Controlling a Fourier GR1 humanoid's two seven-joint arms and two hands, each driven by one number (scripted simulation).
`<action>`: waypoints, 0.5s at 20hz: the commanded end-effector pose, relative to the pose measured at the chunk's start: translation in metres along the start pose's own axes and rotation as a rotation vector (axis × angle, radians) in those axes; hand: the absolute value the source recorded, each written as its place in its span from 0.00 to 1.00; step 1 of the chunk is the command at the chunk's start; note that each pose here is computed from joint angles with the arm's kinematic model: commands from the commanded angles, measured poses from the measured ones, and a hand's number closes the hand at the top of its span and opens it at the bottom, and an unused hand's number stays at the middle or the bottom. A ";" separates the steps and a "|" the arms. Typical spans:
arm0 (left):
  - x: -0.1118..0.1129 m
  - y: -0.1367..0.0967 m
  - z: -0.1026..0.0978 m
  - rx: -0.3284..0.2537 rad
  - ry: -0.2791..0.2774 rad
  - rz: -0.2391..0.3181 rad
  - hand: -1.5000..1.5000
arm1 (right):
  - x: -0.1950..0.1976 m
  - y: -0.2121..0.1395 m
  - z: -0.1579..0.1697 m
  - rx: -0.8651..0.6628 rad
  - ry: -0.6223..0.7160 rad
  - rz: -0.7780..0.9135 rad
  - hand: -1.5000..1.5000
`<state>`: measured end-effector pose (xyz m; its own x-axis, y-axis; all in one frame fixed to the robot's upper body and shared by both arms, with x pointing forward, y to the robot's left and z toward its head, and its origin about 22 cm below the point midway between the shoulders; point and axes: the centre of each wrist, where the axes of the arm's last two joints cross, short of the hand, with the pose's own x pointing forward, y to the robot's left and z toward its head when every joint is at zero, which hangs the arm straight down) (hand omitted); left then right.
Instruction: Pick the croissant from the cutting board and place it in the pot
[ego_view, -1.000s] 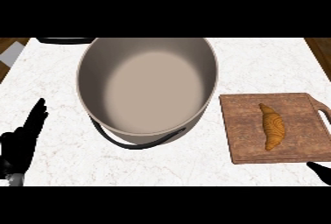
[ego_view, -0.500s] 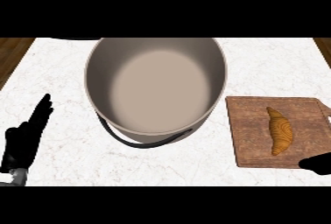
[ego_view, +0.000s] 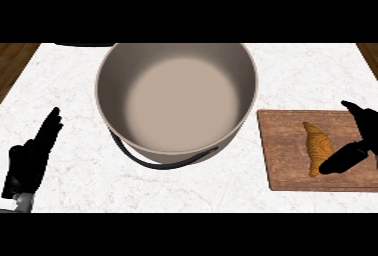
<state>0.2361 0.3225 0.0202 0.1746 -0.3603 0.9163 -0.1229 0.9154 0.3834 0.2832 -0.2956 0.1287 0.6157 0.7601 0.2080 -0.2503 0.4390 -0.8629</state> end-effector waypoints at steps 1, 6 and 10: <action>-0.004 0.010 -0.005 0.016 0.000 -0.004 0.50 | 0.033 -0.013 -0.001 0.073 0.097 0.111 0.00; 0.002 -0.001 -0.006 -0.001 0.011 0.009 0.50 | 0.044 0.019 -0.025 0.085 0.150 0.137 0.00; -0.008 0.003 0.003 0.002 0.015 0.007 0.50 | 0.041 0.023 -0.034 0.108 0.178 0.170 0.00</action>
<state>0.2365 0.3244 0.0150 0.1846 -0.3528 0.9173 -0.1329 0.9158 0.3789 0.3215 -0.2786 0.1090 0.6223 0.7750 0.1100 -0.3580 0.4068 -0.8405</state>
